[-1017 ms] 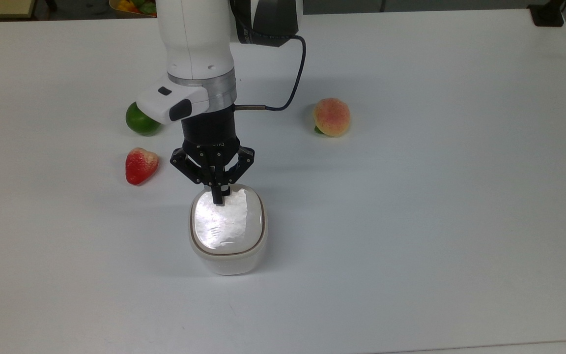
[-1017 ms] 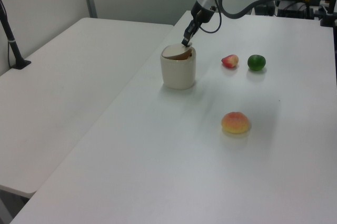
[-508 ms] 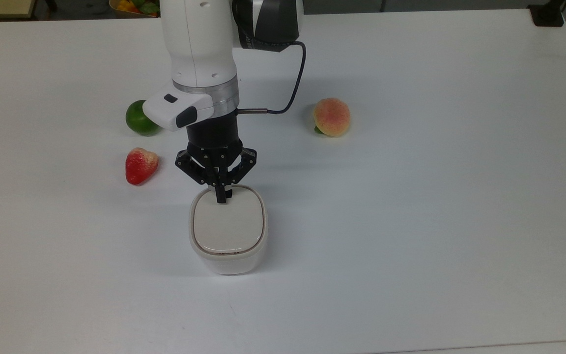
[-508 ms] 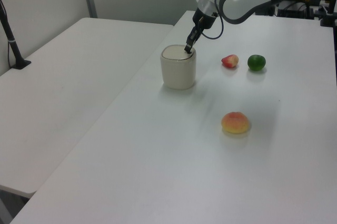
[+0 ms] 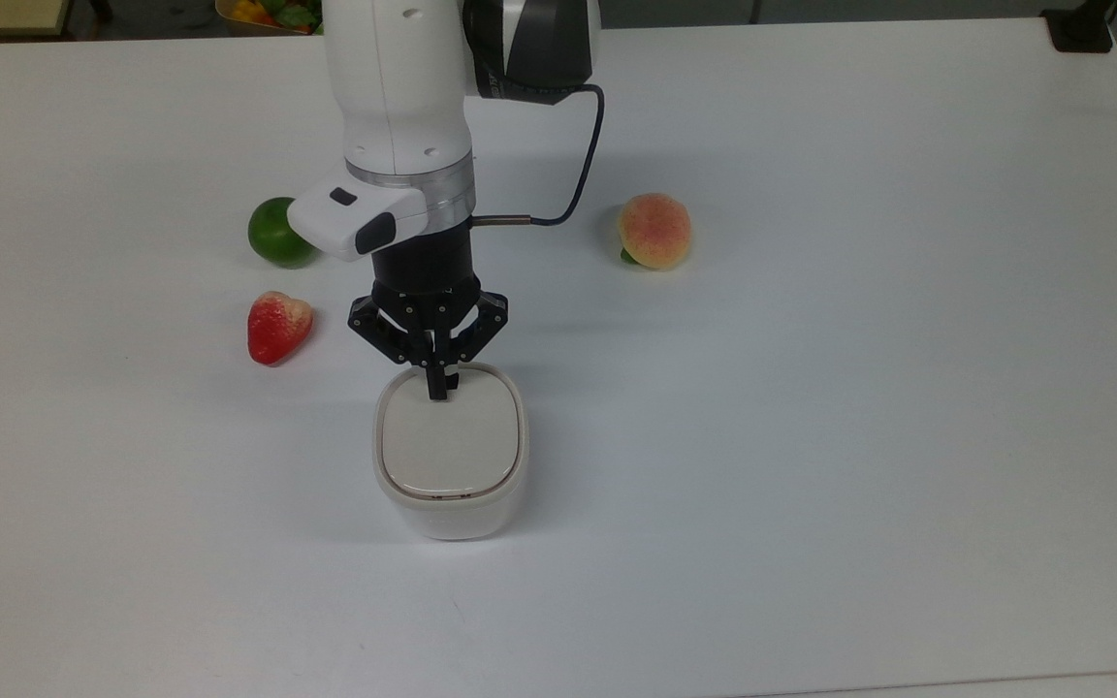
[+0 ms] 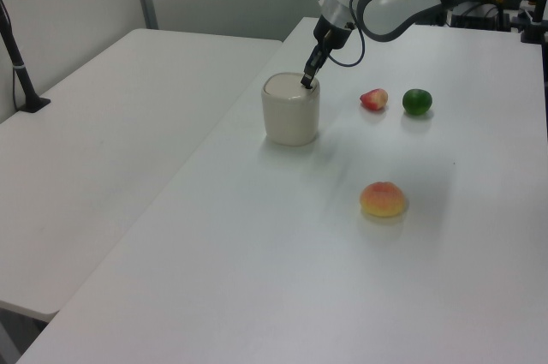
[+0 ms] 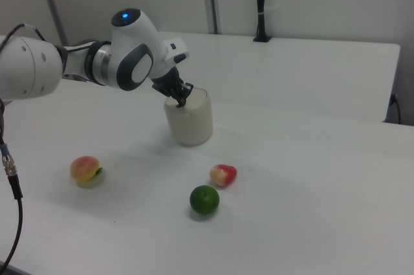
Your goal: Close garbage bin
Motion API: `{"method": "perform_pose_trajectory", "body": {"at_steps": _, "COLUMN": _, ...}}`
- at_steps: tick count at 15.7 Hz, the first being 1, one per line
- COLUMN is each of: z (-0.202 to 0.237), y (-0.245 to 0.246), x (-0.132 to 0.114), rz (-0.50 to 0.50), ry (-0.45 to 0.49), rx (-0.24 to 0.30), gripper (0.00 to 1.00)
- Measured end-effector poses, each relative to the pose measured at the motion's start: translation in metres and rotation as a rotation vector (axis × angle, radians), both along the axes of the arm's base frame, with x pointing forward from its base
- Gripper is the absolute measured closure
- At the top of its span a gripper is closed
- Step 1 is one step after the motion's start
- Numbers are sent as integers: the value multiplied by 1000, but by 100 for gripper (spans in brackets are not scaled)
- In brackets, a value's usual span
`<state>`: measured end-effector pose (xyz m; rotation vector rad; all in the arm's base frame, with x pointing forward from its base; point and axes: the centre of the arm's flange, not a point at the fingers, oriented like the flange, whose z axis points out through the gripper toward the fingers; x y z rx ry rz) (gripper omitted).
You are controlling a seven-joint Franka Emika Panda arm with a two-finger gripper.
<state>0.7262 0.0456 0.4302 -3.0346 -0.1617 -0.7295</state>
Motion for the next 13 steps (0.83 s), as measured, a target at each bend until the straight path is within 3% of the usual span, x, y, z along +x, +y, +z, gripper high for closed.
{"method": "perform_pose_trajectory", "body": {"at_steps": 7, "z": 4, "y": 0, "x": -1, "rz": 1, "ry": -5, "rx": -3, "gripper": 100}}
{"method": "perform_pose_trajectory", "body": {"at_steps": 13, "z": 43, "y": -3, "x": -15, "rz": 2, "ry": 27, "rx": 7, "gripper": 100}}
